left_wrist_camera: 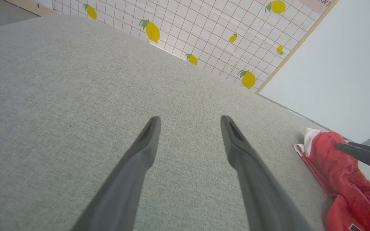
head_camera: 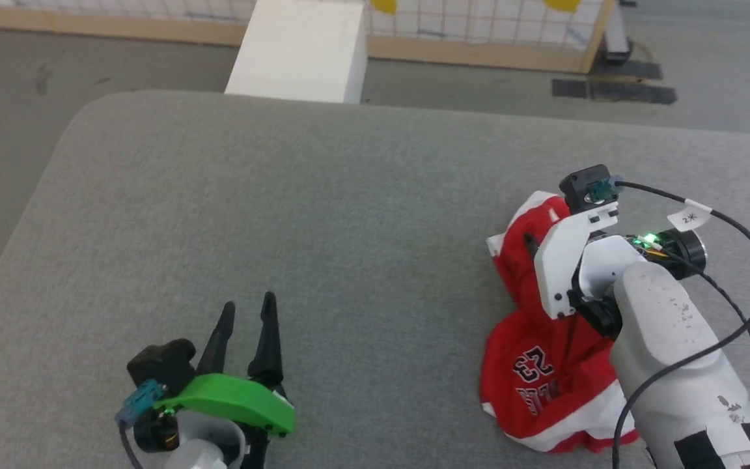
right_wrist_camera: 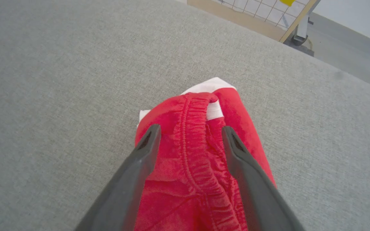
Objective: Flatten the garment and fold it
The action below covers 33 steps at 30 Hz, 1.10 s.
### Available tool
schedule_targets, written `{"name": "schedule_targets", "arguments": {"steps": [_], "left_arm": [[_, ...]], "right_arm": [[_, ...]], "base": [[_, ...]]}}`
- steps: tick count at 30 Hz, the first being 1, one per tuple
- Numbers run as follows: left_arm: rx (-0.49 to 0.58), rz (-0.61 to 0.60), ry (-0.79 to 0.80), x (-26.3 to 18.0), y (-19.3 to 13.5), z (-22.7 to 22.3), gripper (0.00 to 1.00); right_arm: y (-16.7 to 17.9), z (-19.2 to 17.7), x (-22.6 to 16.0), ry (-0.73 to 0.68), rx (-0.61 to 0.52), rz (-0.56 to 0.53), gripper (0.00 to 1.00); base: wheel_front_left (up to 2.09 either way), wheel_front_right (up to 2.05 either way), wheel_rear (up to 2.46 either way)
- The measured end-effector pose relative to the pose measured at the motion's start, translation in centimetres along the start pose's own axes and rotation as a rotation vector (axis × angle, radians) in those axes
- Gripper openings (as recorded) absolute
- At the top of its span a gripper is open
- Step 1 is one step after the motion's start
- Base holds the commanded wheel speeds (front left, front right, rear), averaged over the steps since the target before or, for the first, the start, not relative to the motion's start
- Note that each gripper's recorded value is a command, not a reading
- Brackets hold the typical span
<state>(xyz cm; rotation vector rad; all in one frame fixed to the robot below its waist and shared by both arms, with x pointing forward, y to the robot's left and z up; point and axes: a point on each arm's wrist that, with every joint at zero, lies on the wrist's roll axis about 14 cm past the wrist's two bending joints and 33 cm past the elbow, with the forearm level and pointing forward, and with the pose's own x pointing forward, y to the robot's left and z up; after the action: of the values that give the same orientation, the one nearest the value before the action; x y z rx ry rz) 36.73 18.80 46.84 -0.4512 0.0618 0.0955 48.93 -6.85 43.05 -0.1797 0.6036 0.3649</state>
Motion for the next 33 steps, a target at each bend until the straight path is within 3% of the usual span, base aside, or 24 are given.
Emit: {"name": "schedule_targets", "arguments": {"steps": [3,4,5,6,14,19,21,23,26,28,29,30,33], "left_arm": [[-0.004,0.016,0.016,0.2,0.4,-0.6,1.0],[-0.003,0.021,0.019,0.1,0.6,-0.7,1.0],[0.0,0.028,0.021,0.1,0.8,-0.8,1.0],[0.001,0.034,0.023,0.1,1.0,-0.9,1.0],[0.01,0.029,0.039,0.1,1.0,-1.5,1.0],[-0.001,-0.023,0.041,0.4,-0.7,-1.6,1.0],[-0.004,-0.043,0.04,0.5,-1.3,-1.6,1.0],[-0.006,-0.065,0.044,0.7,-2.1,-1.8,1.0],[-0.009,-0.103,0.063,0.9,-3.3,-2.3,1.0],[-0.01,-0.127,0.077,1.0,-4.1,-2.7,1.0],[-0.012,-0.139,0.083,1.1,-4.4,-2.9,1.0],[-0.013,-0.151,0.091,1.2,-4.8,-3.2,1.0],[-0.014,-0.18,0.117,1.4,-5.9,-3.9,1.0]], "right_arm": [[0.4,-1.3,1.4,0.06,-0.01,0.012,1.0],[0.6,-1.5,1.8,0.073,-0.007,0.018,0.77],[0.9,-1.7,2.2,0.081,-0.006,0.026,0.17],[1.2,-1.7,2.5,0.08,-0.008,0.034,0.0],[0.9,1.9,2.5,-0.102,0.03,0.042,0.0],[-7.7,4.3,-1.6,-0.309,0.184,-0.142,0.0],[-11.8,2.1,-4.0,-0.322,0.255,-0.251,0.0],[-15.3,-2.7,-7.0,-0.265,0.332,-0.369,0.0],[-17.1,-10.5,-10.9,-0.125,0.436,-0.485,0.0],[-16.8,-13.5,-12.5,-0.076,0.504,-0.52,0.0],[-16.6,-14.3,-13.1,-0.071,0.534,-0.53,0.45],[-16.7,-14.6,-13.7,-0.09,0.573,-0.542,1.0],[-17.5,-13.7,-15.0,-0.171,0.617,-0.565,1.0]], "base": [[0.0,0.0,0.0],[0.0,0.0,0.0],[0.0,0.0,0.0],[0.0,0.0,0.0],[0.0,0.0,0.0],[0.0,0.0,0.0],[0.0,0.0,0.0],[0.0,0.0,0.0],[0.0,0.0,0.0],[0.0,0.0,0.0],[0.0,0.0,0.0],[0.0,0.0,0.0],[0.0,0.0,0.0]]}}
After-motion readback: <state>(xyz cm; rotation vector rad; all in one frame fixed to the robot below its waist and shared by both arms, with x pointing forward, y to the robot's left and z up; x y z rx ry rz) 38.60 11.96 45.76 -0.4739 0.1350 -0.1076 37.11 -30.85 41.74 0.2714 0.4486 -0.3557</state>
